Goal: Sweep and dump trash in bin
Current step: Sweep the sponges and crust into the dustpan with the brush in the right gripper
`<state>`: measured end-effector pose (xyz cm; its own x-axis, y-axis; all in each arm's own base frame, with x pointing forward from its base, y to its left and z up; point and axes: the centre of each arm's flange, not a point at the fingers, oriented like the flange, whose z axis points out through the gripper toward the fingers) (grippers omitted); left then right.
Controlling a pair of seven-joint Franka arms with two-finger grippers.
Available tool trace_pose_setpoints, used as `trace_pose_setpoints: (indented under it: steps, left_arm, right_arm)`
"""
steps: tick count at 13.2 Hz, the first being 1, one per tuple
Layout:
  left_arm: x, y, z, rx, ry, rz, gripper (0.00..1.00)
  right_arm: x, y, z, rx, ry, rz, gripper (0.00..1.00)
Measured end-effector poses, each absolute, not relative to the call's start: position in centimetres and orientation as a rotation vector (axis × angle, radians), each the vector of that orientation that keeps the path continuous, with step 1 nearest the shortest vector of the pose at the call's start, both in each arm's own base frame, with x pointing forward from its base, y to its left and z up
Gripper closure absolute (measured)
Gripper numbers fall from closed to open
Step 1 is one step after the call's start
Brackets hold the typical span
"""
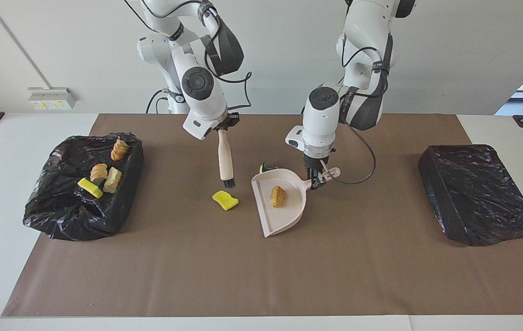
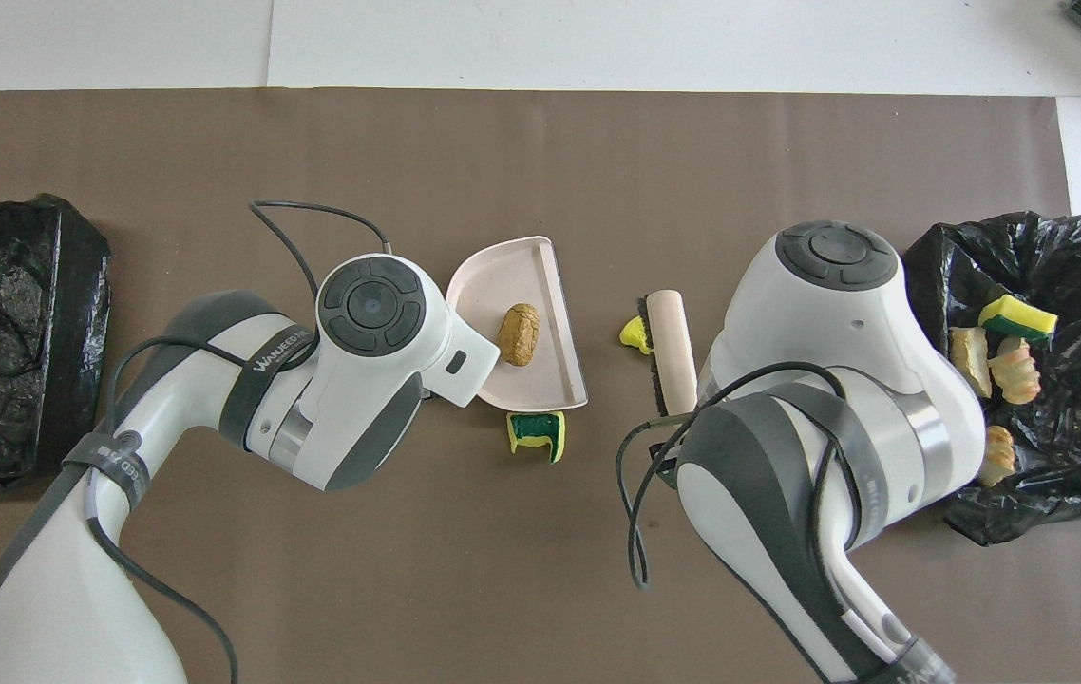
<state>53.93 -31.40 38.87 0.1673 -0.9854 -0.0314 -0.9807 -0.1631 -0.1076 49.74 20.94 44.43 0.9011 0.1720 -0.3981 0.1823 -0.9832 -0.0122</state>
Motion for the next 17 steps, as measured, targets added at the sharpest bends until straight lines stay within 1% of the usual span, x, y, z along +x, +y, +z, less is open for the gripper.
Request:
trace_pose_setpoints:
  steps: [2, 3, 5, 6, 8, 10, 14, 17]
  left_arm:
    - [54.5, -29.2, 40.7, -2.334, 1.941, -0.063, 0.68]
    - [54.3, -28.1, 41.6, -2.346, 1.932, -0.022, 0.68]
    - [53.3, -26.5, 43.1, -2.367, 1.917, 0.045, 0.68]
    - [52.7, -25.9, 43.3, -2.373, 1.912, 0.060, 0.68]
    - [51.5, -24.4, 42.9, -2.389, 1.900, 0.090, 0.68]
    - [50.1, -23.1, 41.7, -2.400, 1.896, 0.110, 0.68]
    - [46.7, -20.6, 38.6, -2.411, 1.888, 0.043, 0.68]
    - [45.4, -20.1, 38.2, -2.409, 1.890, 0.019, 0.68]
  right_arm:
    - [51.9, 18.4, 42.7, 2.958, 0.364, -0.534, 0.74]
    - [52.9, 17.5, 41.5, 2.926, 0.387, -0.511, 0.74]
    - [53.9, 17.3, 38.5, 2.900, 0.412, -0.532, 0.74]
    - [53.8, 17.9, 37.2, 2.892, 0.429, -0.558, 0.74]
    - [52.9, 19.4, 35.2, 2.872, 0.477, -0.594, 0.74]
    - [51.4, 21.1, 33.8, 2.876, 0.516, -0.649, 0.74]
    - [48.3, 24.4, 33.4, 2.922, 0.594, -0.746, 0.74]
    - [46.1, 25.4, 33.3, 3.007, 0.588, -0.807, 0.74]
